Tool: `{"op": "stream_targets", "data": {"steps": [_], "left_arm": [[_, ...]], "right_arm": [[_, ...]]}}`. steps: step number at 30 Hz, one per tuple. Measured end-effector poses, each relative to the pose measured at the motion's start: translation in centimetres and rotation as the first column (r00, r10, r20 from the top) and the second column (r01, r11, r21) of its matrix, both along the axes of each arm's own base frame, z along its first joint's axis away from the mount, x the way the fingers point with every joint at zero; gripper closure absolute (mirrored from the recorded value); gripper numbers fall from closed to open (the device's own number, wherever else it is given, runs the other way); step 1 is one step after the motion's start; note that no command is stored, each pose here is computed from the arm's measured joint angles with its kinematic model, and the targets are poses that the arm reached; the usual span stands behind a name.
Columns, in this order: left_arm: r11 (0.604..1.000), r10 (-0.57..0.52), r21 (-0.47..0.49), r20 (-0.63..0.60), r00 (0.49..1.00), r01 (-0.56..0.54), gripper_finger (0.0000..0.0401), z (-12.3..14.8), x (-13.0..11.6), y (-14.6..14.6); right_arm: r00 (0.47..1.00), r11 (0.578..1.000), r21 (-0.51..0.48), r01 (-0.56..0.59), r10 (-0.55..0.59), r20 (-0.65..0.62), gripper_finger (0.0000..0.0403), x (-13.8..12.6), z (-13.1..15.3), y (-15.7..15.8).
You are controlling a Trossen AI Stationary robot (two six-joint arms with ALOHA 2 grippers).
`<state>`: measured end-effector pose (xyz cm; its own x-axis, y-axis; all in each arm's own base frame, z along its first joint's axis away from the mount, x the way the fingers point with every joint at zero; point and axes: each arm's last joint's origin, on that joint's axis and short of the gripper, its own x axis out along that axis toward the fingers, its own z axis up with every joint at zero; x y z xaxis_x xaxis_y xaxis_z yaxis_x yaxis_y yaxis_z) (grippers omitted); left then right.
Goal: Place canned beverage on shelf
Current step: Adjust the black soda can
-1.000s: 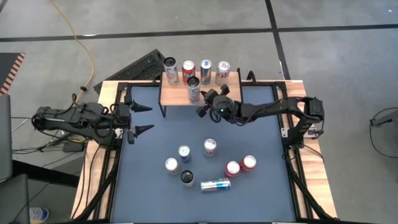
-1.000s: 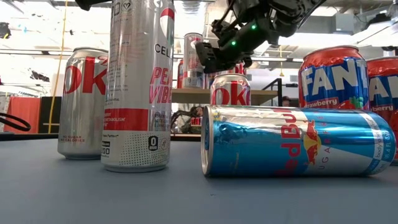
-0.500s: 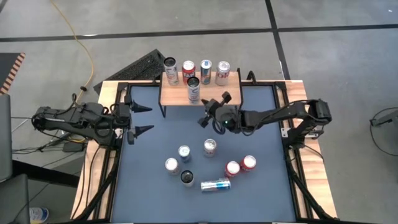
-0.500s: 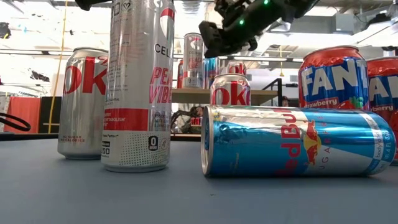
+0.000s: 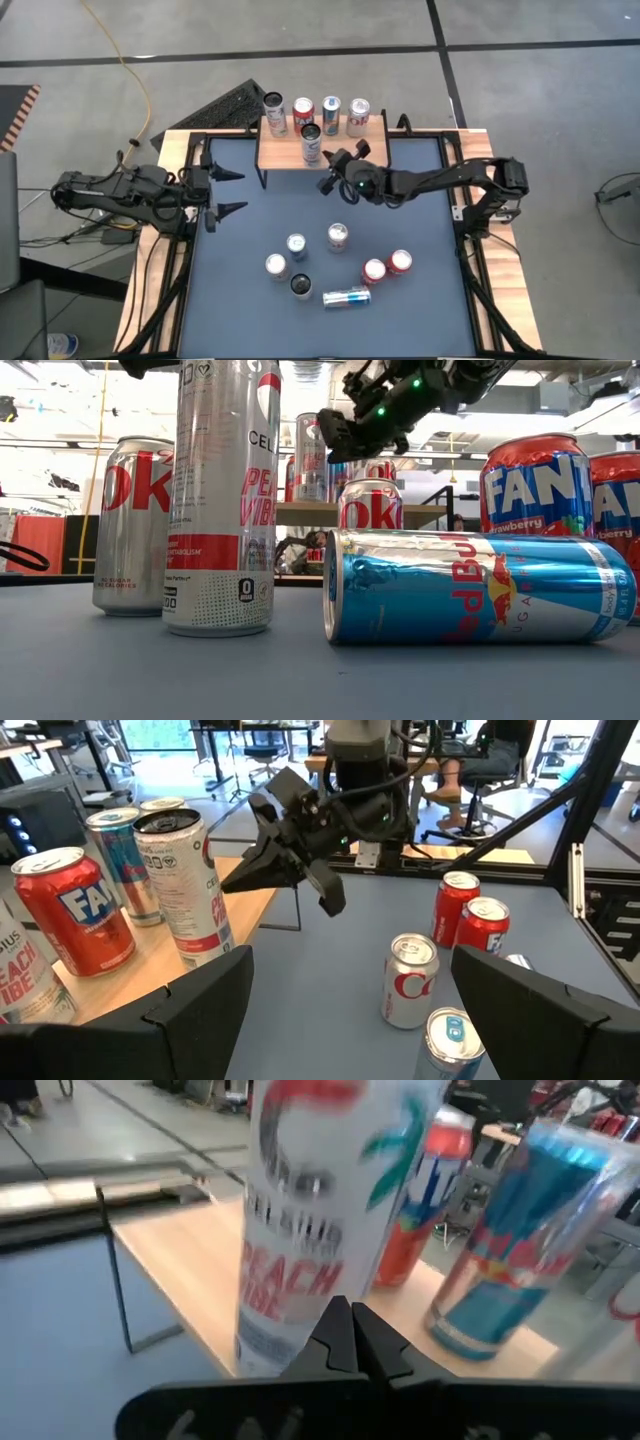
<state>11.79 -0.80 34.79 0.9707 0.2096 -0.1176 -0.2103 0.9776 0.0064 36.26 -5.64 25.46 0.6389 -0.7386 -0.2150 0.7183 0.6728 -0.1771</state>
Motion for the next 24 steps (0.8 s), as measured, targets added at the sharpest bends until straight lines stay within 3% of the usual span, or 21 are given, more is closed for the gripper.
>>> {"op": "stream_targets", "data": {"steps": [13, 24], "left_arm": [[1.000, 0.006, -0.008, 0.004, 1.000, -0.006, 0.0069, 0.0, 0.0, 0.0], [1.000, 0.012, -0.007, 0.007, 1.000, -0.012, 0.0069, 0.0, 0.0, 0.0]], "right_arm": [[0.999, 1.000, -0.004, -0.019, 0.019, 0.031, 0.0403, 2.0, -2.6, -0.9], [0.995, 0.997, -0.016, -0.071, 0.072, 0.068, 0.0403, 2.8, -1.4, -1.9]]}}
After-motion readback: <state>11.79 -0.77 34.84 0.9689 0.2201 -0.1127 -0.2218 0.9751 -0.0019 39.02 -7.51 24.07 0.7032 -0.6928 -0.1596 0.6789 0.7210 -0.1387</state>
